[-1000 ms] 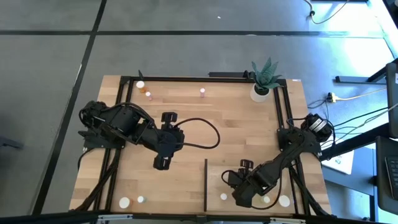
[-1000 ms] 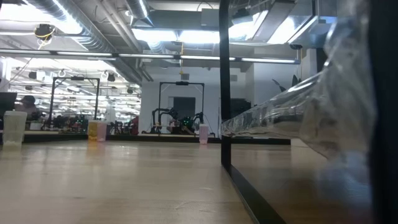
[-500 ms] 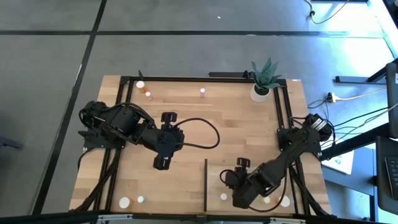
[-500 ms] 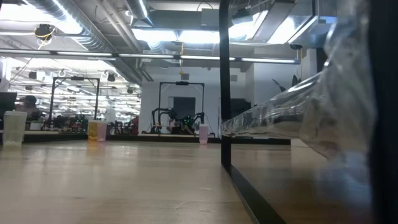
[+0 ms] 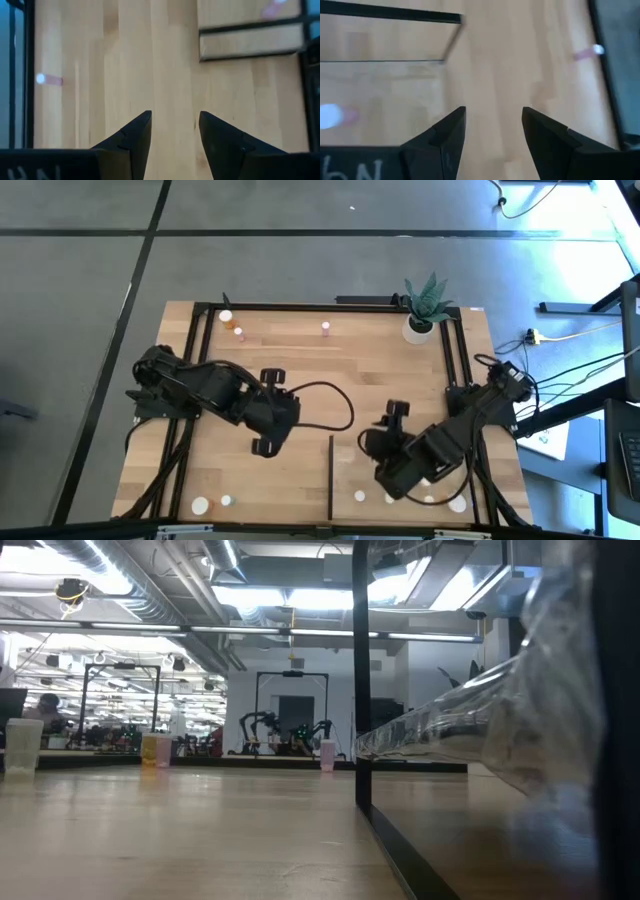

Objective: Pick and place medicine bottles onto shelf by color
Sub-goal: Put the yellow pill bottle on the shelf aligned with the other yellow pill bottle

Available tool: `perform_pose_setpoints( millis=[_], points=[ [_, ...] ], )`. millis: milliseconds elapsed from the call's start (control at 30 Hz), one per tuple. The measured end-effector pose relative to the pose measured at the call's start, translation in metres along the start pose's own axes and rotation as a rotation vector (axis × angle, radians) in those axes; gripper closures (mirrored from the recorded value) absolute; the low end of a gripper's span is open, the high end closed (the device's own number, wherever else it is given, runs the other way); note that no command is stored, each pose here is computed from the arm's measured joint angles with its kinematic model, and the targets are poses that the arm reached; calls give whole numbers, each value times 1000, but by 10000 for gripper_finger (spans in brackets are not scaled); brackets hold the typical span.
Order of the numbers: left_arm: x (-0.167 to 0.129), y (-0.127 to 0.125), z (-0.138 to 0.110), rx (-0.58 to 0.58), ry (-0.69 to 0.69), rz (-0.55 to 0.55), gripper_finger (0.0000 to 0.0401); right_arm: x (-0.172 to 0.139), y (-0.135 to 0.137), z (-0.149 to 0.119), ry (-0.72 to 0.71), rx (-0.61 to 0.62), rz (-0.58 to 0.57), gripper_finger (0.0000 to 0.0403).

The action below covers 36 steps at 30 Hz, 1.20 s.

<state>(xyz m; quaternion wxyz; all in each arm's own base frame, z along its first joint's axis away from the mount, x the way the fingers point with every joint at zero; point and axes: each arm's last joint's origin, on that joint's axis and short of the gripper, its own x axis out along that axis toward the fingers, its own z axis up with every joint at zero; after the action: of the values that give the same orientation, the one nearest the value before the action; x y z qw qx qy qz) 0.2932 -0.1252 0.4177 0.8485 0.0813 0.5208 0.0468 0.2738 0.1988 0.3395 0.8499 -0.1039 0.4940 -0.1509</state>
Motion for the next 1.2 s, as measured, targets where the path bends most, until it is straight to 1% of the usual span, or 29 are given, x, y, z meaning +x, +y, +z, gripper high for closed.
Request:
perform_pose_setpoints(
  millis=[167, 300, 433, 567, 733, 933, 1000, 1133, 1200],
  points=[
    [19, -5, -6, -16, 74, 26, 243, -5, -25, 5, 58, -20, -58, 206],
    [22, -3, -15, -43, 101, 46, 243, -10, -49, 8, 47, 4, -60, 206],
    [14, 12, -31, -134, 103, 65, 243, -18, -74, 5, 28, 50, -59, 206],
    [-1, 31, -56, -275, 69, 100, 243, -23, -92, 0, 10, 95, -59, 206],
    [-8, 48, -92, -514, 56, 126, 243, -21, -99, -7, -4, 116, -42, 206],
    [4, 53, -125, -769, 83, 187, 243, -15, -96, -10, -6, 100, -23, 206],
    [10, 53, -132, -819, 99, 210, 243, -13, -94, -11, 2, 90, -16, 206],
    [24, 50, -141, -878, 138, 258, 243, -10, -91, -12, 27, 59, 40, 206],
    [29, 49, -144, -917, 161, 265, 243, -10, -90, -10, 14, 60, 55, 206]
  ],
)
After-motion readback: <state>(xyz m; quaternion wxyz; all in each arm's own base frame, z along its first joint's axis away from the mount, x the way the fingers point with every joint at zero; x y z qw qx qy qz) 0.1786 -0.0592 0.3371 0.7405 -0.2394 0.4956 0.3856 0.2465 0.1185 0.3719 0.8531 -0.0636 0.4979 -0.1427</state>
